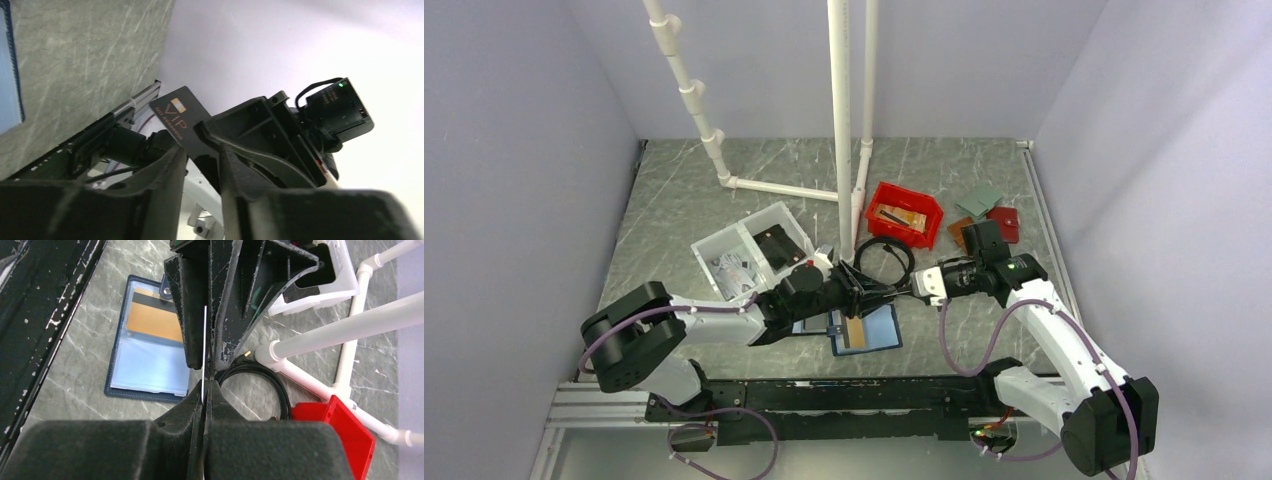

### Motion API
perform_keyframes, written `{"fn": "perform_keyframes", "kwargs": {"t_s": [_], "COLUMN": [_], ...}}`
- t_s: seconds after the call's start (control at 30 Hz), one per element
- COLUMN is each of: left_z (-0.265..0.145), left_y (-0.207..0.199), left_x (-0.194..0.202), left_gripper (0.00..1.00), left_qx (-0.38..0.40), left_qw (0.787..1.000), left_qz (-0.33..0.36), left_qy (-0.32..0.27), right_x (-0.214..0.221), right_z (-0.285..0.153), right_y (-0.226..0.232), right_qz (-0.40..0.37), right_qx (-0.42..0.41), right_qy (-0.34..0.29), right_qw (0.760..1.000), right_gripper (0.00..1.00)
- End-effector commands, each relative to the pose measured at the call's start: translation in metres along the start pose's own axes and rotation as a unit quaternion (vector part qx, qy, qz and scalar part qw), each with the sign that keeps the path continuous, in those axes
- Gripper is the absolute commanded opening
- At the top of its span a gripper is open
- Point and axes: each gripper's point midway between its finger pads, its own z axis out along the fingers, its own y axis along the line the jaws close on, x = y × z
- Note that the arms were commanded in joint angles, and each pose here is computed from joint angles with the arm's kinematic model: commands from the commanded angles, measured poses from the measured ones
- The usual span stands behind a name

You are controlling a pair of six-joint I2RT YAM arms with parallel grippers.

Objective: Take the credit cards out of the card holder
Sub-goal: Place the credit card in the storage box.

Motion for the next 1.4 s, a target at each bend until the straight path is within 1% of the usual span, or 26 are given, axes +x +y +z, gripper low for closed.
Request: {"fn": "perform_keyframes", "kwargs": {"t_s": [0.0, 0.13, 0.2, 0.27, 0.33, 0.4, 0.47, 0.57, 0.6, 0.63, 0.73, 0.83, 0.87, 0.93, 1.07, 1.17, 1.3, 1.37], "left_z": [0.001, 0.002, 0.002, 0.002, 0.001, -0.001, -0.004, -0.011, -0.013, -0.015, -0.023, -0.035, -0.040, -0.050, -0.073, -0.090, -0.111, -0.122], "left_y": [-0.017, -0.018, -0.018, -0.018, -0.019, -0.019, -0.017, -0.015, -0.013, -0.009, 0.007, 0.017, 0.017, 0.018, 0.013, 0.013, 0.009, 0.005], "left_x": [0.005, 0.006, 0.006, 0.005, 0.005, 0.003, 0.001, -0.004, -0.007, -0.010, -0.016, -0.018, -0.019, -0.019, -0.012, -0.016, -0.024, -0.030], "left_gripper": [0.29, 0.11, 0.00, 0.00, 0.00, 0.00, 0.00, 0.00, 0.00, 0.00, 0.00, 0.00, 0.00, 0.00, 0.00, 0.00, 0.00, 0.00], "left_qx": [0.044, 0.060, 0.068, 0.075, 0.082, 0.088, 0.090, 0.083, 0.076, 0.064, 0.011, -0.020, -0.021, -0.019, 0.028, 0.038, 0.034, 0.030], "left_qw": [0.999, 0.998, 0.997, 0.997, 0.996, 0.996, 0.996, 0.996, 0.995, 0.994, 0.988, 0.971, 0.960, 0.940, 0.897, 0.876, 0.860, 0.853], "left_qz": [-0.009, -0.012, -0.014, -0.015, -0.011, -0.003, 0.010, 0.040, 0.055, 0.075, 0.147, 0.234, 0.276, 0.337, 0.440, 0.479, 0.504, 0.512], "left_qy": [0.010, 0.017, 0.018, 0.020, 0.020, 0.015, 0.005, -0.016, -0.026, -0.035, -0.054, -0.054, -0.053, -0.050, -0.035, -0.048, -0.075, -0.098], "right_x": [-0.007, -0.008, -0.007, -0.007, -0.007, -0.007, -0.007, -0.007, -0.007, -0.007, -0.009, -0.009, -0.008, -0.005, -0.003, -0.001, 0.002, 0.004], "right_z": [0.001, 0.003, 0.003, 0.003, 0.003, 0.003, 0.002, 0.001, 0.000, -0.001, -0.004, -0.006, -0.006, -0.006, -0.007, -0.007, -0.007, -0.006], "right_y": [0.000, 0.004, 0.005, 0.006, 0.008, 0.010, 0.013, 0.016, 0.016, 0.016, 0.014, 0.015, 0.017, 0.018, 0.018, 0.015, 0.015, 0.015], "right_qz": [-0.038, -0.042, -0.042, -0.042, -0.044, -0.044, -0.044, -0.042, -0.041, -0.037, -0.021, 0.000, 0.007, 0.024, 0.047, 0.060, 0.067, 0.070], "right_qx": [0.000, -0.007, -0.008, -0.010, -0.012, -0.016, -0.020, -0.024, -0.024, -0.023, -0.018, -0.019, -0.021, -0.022, -0.017, -0.013, -0.012, -0.013], "right_qy": [-0.019, -0.026, -0.026, -0.026, -0.026, -0.028, -0.027, -0.024, -0.023, -0.022, -0.021, -0.021, -0.020, -0.015, -0.013, -0.012, -0.007, -0.006], "right_qw": [0.999, 0.999, 0.999, 0.999, 0.999, 0.999, 0.998, 0.999, 0.999, 0.999, 0.999, 1.000, 1.000, 0.999, 0.999, 0.998, 0.998, 0.997], "right_gripper": [0.00, 0.04, 0.06, 0.10, 0.20, 0.35, 0.53, 0.74, 0.93, 0.99, 1.00, 1.00, 1.00, 1.00, 1.00, 1.00, 1.00, 1.00]}}
